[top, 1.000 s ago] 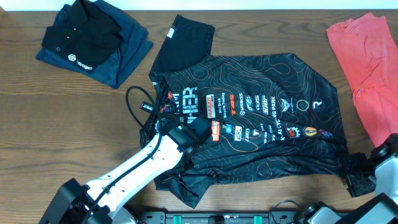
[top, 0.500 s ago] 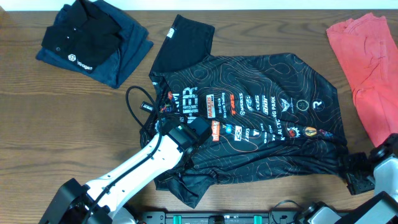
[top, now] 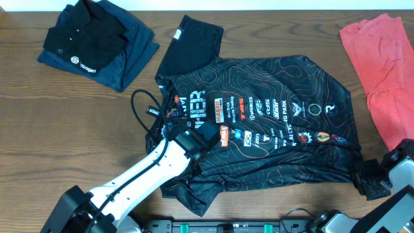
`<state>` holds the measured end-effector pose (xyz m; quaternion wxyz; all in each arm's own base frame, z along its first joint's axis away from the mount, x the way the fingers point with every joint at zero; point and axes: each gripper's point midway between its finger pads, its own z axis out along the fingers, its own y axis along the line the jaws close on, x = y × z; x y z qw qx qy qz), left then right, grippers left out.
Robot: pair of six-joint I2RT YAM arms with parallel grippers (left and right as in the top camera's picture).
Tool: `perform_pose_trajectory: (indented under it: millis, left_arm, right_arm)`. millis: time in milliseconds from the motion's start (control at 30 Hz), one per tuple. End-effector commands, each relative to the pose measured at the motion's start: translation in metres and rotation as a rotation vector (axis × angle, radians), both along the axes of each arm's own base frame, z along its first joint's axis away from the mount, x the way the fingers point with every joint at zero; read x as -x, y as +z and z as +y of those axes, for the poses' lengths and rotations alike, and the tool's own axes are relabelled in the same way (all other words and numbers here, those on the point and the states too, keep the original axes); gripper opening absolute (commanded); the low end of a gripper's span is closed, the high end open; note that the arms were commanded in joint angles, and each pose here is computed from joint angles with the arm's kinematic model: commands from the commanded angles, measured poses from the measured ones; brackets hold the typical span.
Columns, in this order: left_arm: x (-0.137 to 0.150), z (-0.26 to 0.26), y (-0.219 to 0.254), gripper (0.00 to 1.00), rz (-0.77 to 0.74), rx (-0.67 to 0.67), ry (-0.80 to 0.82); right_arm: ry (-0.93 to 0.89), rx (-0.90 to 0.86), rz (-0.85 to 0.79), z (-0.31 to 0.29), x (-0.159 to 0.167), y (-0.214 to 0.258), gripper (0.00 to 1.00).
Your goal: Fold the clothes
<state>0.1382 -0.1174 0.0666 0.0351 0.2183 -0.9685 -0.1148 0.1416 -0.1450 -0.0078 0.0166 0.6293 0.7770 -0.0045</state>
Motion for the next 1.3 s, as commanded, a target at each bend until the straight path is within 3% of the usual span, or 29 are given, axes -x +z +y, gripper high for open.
perform_pose_trajectory:
  millis: [0,100,533,800,1067,1267]
  left_arm:
    - [-0.002,0.004,0.001,0.10,-0.015,-0.016,-0.026]
    - [-0.001,0.005,0.001,0.09,-0.008,-0.017,-0.040]
    - [0.020,0.025,0.032,0.06,0.035,-0.056,-0.047]
    - [0.019,0.022,0.058,0.06,-0.092,0.082,-0.075]
    - [-0.017,0.015,0.092,0.06,-0.380,0.179,-0.086]
    - [-0.026,0.013,0.136,0.06,-0.498,0.247,-0.114]
  right_arm:
    - [-0.010,-0.009,0.030,0.001,0.006,-0.006,0.18]
    - [-0.010,-0.006,0.035,0.000,0.007,-0.005,0.02]
    - [-0.029,-0.004,0.050,-0.007,0.003,0.027,0.01]
    - [-0.029,0.036,0.007,-0.013,-0.003,0.065,0.01]
    - [-0.020,0.030,-0.099,-0.010,-0.019,0.087,0.02]
    - [-0.019,0.029,-0.111,-0.007,-0.019,0.105,0.01]
